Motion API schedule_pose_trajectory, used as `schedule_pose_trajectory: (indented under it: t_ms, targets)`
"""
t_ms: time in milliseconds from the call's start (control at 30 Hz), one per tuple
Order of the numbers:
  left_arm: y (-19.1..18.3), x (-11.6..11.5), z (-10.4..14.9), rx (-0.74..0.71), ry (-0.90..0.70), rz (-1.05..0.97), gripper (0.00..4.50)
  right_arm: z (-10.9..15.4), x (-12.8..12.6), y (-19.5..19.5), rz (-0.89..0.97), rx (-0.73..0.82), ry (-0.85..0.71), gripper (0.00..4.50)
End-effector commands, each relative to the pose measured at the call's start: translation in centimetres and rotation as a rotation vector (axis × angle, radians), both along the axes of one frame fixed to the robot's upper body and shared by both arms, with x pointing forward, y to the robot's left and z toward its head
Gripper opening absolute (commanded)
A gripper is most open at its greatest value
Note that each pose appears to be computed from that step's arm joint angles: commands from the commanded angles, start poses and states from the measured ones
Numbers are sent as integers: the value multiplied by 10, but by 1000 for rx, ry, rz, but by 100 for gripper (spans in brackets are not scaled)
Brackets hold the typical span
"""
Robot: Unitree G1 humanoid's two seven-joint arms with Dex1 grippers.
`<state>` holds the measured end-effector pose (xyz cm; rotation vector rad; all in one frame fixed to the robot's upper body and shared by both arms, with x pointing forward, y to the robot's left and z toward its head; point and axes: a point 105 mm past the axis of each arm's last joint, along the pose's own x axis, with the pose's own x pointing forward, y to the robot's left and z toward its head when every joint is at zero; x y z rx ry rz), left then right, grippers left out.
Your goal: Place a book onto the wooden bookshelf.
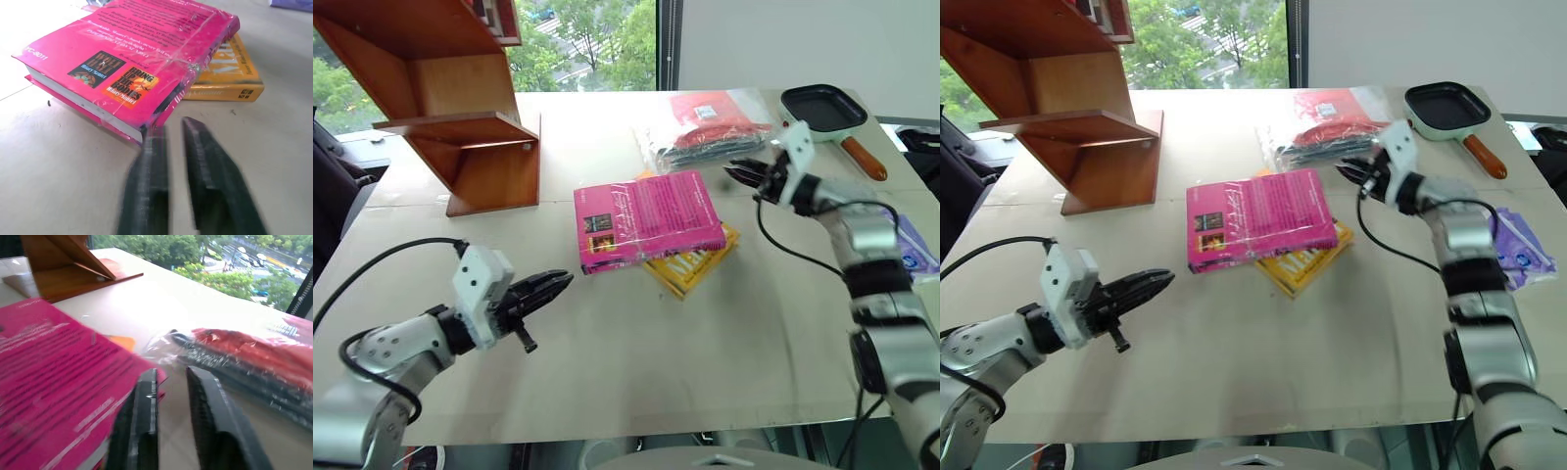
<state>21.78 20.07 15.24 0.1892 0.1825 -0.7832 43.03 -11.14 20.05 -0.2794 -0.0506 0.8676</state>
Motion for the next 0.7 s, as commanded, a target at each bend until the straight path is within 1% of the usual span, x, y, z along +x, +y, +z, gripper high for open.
schedule_pose_trajectory:
  t_ms: [33, 133, 167, 200, 233, 367, 467, 567, 633, 667, 700]
  targets:
    - [-10, -8, 22, 8, -45, -46, 225, 7, 15, 17, 5, -70, -34, 223]
    - [-13, -14, 30, 13, -46, -62, 334, 8, 19, 31, 24, -101, -26, 336]
    - [-14, -17, 33, 25, -46, -65, 382, 8, 21, 37, 25, -125, -25, 384]
    - [-14, -19, 36, 32, -47, -66, 419, 9, 23, 42, 19, -144, -27, 423]
    - [-14, -22, 38, 39, -44, -66, 438, 11, 24, 46, 10, -157, -31, 442]
    - [-12, -27, 43, 57, -51, -49, 438, 21, 34, 51, -91, -216, -87, 442]
    - [-11, -28, 46, 63, -66, -29, 438, 27, 35, 55, -95, -231, -108, 442]
    - [-11, -29, 48, 63, -74, -14, 450, 37, 36, 60, -100, -207, -120, 364]
    - [-11, -29, 47, 60, -76, -8, 450, 37, 37, 62, -118, -229, -135, 261]
    - [-11, -29, 47, 60, -76, -6, 450, 36, 38, 63, -125, -235, -139, 217]
    - [-11, -29, 47, 59, -75, -4, 450, 35, 38, 65, -129, -241, -142, 162]
